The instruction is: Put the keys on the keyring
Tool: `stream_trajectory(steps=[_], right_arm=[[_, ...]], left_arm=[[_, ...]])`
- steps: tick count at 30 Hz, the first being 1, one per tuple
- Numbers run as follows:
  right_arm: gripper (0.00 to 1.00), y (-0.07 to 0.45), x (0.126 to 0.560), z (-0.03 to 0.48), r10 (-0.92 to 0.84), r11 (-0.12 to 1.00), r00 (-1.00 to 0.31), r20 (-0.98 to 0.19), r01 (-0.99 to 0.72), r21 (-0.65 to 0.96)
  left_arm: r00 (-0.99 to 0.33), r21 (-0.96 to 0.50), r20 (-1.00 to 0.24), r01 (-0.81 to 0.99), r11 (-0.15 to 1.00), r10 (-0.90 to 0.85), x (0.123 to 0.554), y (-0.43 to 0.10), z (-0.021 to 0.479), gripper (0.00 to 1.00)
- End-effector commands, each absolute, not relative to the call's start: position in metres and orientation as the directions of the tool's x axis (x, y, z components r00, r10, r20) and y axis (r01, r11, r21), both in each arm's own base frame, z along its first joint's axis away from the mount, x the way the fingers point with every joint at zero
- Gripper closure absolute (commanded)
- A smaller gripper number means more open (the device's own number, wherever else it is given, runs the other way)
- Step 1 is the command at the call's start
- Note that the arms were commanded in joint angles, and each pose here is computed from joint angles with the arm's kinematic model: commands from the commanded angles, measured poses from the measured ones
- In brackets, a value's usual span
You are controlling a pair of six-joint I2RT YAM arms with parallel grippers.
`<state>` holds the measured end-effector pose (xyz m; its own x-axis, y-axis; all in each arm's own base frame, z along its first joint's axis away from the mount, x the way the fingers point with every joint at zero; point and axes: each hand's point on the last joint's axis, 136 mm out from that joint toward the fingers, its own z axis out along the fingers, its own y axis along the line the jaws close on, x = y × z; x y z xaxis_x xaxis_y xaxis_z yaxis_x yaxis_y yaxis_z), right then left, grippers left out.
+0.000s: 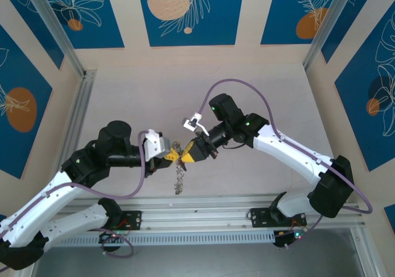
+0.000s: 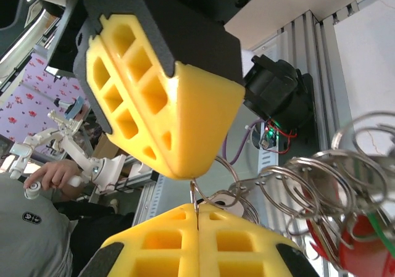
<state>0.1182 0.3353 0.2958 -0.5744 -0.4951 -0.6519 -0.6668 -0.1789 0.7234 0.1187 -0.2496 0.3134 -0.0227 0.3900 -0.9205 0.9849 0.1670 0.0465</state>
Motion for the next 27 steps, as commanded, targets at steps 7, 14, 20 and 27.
stream_trajectory(steps=[7, 14, 20, 27], right_arm=[[1.00, 0.333, 0.125, 0.301, -0.501, -0.168, -0.599, -0.625, -0.641, 0.749], [1.00, 0.334, 0.126, 0.298, -0.509, -0.140, -0.608, -0.610, -0.641, 0.755], [1.00, 0.335, 0.128, 0.291, -0.529, -0.094, -0.617, -0.583, -0.640, 0.762], [1.00, 0.334, 0.130, 0.283, -0.546, -0.050, -0.623, -0.561, -0.644, 0.764]], left_arm=[[0.028, 0.071, -0.944, 0.990, 0.119, 0.329, 0.110, -0.251, 0.337, 1.00], [0.029, 0.072, -0.944, 0.990, 0.117, 0.329, 0.110, -0.252, 0.337, 1.00], [0.028, 0.071, -0.944, 0.990, 0.120, 0.330, 0.111, -0.252, 0.337, 1.00], [0.027, 0.076, -0.942, 0.988, 0.134, 0.335, 0.114, -0.252, 0.336, 1.00]])
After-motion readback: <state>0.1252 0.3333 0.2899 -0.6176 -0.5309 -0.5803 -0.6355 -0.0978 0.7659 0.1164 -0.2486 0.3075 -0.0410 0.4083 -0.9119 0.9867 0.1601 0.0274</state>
